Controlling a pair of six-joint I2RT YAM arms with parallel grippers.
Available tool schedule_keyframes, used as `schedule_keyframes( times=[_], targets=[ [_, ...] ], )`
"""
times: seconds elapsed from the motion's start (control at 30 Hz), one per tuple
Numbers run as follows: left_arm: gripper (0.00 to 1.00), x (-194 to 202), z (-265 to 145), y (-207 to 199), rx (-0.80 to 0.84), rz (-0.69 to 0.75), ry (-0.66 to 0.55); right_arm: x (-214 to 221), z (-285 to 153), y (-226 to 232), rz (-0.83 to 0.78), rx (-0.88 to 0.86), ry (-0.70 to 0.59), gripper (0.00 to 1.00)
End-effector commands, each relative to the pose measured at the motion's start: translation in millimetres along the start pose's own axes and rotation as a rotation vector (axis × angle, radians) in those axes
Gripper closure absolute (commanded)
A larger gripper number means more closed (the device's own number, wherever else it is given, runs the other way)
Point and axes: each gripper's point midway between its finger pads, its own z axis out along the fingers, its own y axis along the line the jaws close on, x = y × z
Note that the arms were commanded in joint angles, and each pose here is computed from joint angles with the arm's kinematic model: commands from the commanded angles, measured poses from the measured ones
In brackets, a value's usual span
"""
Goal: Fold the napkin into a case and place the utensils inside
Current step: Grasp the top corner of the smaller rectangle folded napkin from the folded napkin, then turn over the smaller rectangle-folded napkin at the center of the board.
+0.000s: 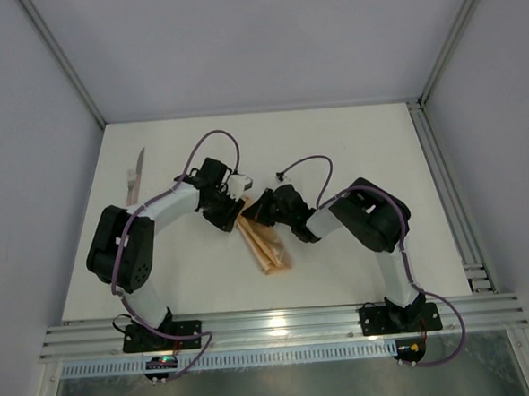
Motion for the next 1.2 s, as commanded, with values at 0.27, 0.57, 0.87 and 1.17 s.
schedule_keyframes(
  times=[0.27, 0.57, 0.87, 1.17],
  targets=[
    [0.54, -58.7, 11.3, 8.8, -0.056, -0.072, -0.207, -10.2, 5.5, -8.3, -0.004, 0.061, -0.057, 0.97],
    [0.76, -35.7, 26.8, 10.7, -0.06, -0.075, -0.098, -10.0, 4.3, -6.5, 0.003, 0.055, -0.058, 0.97],
    [1.0, -45.8, 18.8, 2.5, -0.016, -0.105, -0.109, -21.3, 2.1, 26.0, 0.045, -0.033, -0.095, 0.97],
    [1.0, -48.2, 16.7, -2.1, 0.009, -0.121, -0.103, -37.8, 10.6, 59.8, 0.099, -0.111, -0.144, 0.97]
  ],
)
